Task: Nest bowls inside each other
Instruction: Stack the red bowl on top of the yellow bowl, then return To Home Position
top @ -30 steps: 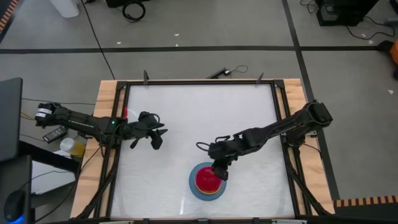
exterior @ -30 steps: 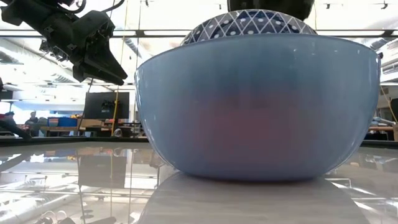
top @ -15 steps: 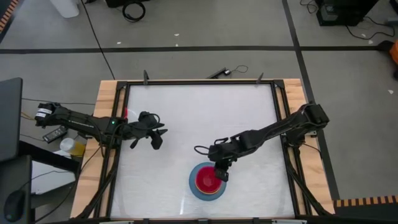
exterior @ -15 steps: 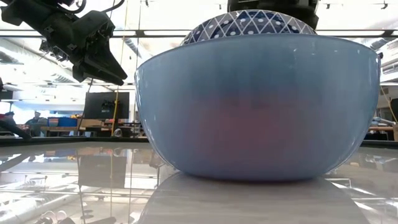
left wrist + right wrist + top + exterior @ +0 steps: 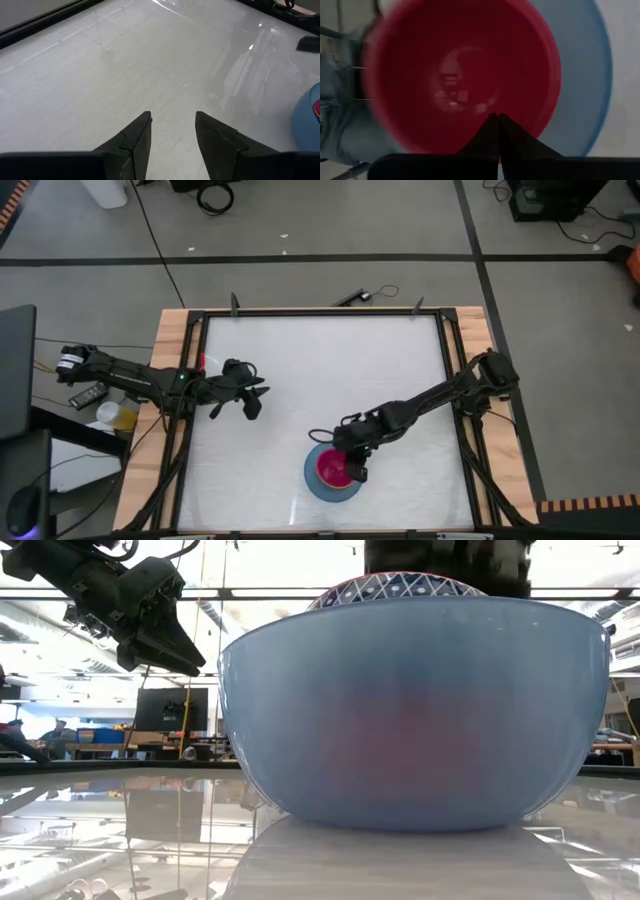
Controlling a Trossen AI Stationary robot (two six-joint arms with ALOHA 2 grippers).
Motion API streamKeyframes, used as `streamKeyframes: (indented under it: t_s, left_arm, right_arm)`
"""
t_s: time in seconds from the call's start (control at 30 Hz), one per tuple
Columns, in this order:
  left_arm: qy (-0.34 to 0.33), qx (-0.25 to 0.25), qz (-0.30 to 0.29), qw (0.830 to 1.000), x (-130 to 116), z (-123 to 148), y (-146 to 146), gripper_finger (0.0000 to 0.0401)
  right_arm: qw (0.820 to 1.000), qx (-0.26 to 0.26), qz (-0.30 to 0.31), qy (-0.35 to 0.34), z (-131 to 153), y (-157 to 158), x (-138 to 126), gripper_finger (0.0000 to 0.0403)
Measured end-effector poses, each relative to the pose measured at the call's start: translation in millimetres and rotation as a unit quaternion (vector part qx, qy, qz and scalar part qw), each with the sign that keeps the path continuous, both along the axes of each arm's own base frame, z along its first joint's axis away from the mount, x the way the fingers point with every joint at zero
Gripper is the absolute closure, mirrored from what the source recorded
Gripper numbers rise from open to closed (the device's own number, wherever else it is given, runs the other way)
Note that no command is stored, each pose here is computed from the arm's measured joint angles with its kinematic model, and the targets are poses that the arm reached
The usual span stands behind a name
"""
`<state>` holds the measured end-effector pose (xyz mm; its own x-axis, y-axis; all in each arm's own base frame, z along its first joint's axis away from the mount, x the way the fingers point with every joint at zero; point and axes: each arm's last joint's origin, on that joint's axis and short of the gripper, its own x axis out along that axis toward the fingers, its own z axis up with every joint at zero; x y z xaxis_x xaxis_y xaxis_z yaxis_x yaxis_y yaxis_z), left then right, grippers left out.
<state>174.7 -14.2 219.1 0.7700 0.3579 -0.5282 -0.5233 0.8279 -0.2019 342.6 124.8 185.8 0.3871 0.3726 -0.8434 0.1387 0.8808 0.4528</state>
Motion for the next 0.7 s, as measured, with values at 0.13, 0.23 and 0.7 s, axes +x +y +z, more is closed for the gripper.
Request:
streamKeyframes:
  t_s: [0.13,0.23,0.7]
  left_arm:
    - [0.0,0.0,0.0,1.0,0,0,0,0.0245]
    - [0.001,0.007,0.001,1.0,0,0,0,0.0245]
    - [-0.09,0.141,-0.07,0.984,-14,34,-5,0.0245]
  right_arm:
    - [0.999,-0.011,-0.014,-0.043,28,-5,-8,0.0392]
    - [0.994,-0.072,-0.045,-0.069,48,-14,-20,0.0392]
    - [0.904,-0.299,-0.192,-0.238,87,-64,-96,0.0397]
